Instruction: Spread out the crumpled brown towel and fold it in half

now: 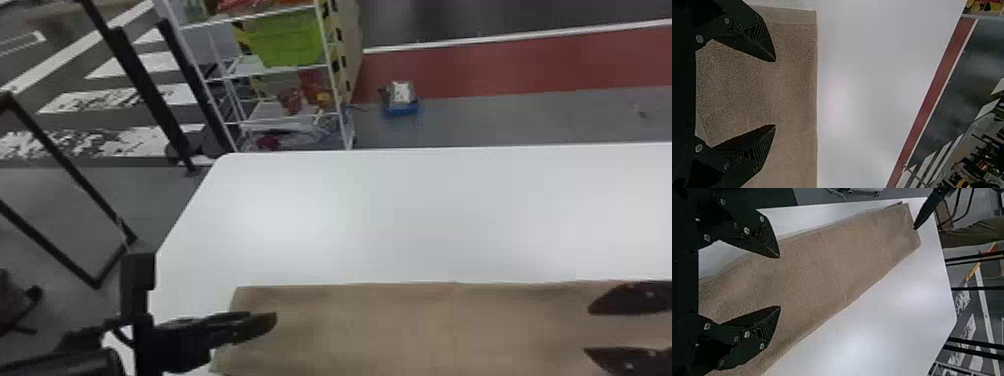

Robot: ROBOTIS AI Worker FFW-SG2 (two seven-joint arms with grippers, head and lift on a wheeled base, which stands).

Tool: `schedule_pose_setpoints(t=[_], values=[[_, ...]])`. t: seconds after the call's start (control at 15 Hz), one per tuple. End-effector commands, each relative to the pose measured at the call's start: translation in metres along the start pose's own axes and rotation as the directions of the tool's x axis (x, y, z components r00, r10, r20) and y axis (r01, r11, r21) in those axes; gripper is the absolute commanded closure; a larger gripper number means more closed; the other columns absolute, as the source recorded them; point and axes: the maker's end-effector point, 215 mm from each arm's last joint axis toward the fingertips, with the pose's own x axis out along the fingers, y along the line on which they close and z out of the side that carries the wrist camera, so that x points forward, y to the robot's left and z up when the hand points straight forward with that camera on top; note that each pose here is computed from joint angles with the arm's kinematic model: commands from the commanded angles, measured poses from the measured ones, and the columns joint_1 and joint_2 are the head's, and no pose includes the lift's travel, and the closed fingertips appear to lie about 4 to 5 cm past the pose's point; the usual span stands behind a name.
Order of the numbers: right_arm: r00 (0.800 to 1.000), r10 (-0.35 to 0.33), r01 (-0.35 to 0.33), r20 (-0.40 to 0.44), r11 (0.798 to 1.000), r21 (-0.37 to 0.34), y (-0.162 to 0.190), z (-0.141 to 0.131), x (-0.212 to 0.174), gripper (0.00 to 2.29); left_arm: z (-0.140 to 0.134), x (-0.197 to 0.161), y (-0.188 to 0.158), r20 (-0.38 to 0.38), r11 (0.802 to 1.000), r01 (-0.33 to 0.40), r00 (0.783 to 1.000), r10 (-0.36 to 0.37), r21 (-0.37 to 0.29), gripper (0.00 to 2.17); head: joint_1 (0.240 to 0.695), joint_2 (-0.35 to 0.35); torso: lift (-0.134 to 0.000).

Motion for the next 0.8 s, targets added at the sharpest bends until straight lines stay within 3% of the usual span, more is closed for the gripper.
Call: schedule_pose_setpoints(t=[0.0,0.2,0.33,0.53,0.67,0.73], values=[[0.998,-0.019,0.014,0.063,0.997,0.075,-0.014,0.001,-0.023,0.07,-0.002,-0.001,-0.005,0.006,1.0,0.015,1.0,-0.015,0.011,0.35,0.695,0.26,-0.124],[0.994,-0.073,0.059,0.08,0.984,0.165,-0.044,-0.029,-0.034,0.1,-0.003,-0.003,-0.019,0.029,0.997,0.048,0.998,-0.049,0.055,0.35,0.695,0.201,-0.124],[0.984,-0.131,0.098,0.122,0.966,0.239,-0.079,-0.043,-0.05,0.11,-0.004,0.004,-0.025,0.028,0.997,0.059,0.998,-0.061,0.055,0.35,0.695,0.155,-0.124],[0.97,-0.188,0.143,0.152,0.953,0.267,-0.108,-0.063,-0.069,0.13,-0.012,0.01,-0.029,0.015,0.995,0.083,0.996,-0.084,0.055,0.38,0.695,0.046,-0.124],[0.963,-0.215,0.161,0.164,0.943,0.29,-0.112,-0.07,-0.082,0.13,-0.019,0.01,-0.026,0.004,0.996,0.078,0.997,-0.079,0.051,0.7,0.695,0.008,-0.124],[0.96,-0.223,0.166,0.17,0.941,0.295,-0.112,-0.073,-0.086,0.13,-0.022,0.008,-0.025,0.002,0.995,0.075,0.997,-0.076,0.06,1.04,0.695,-0.006,-0.124]])
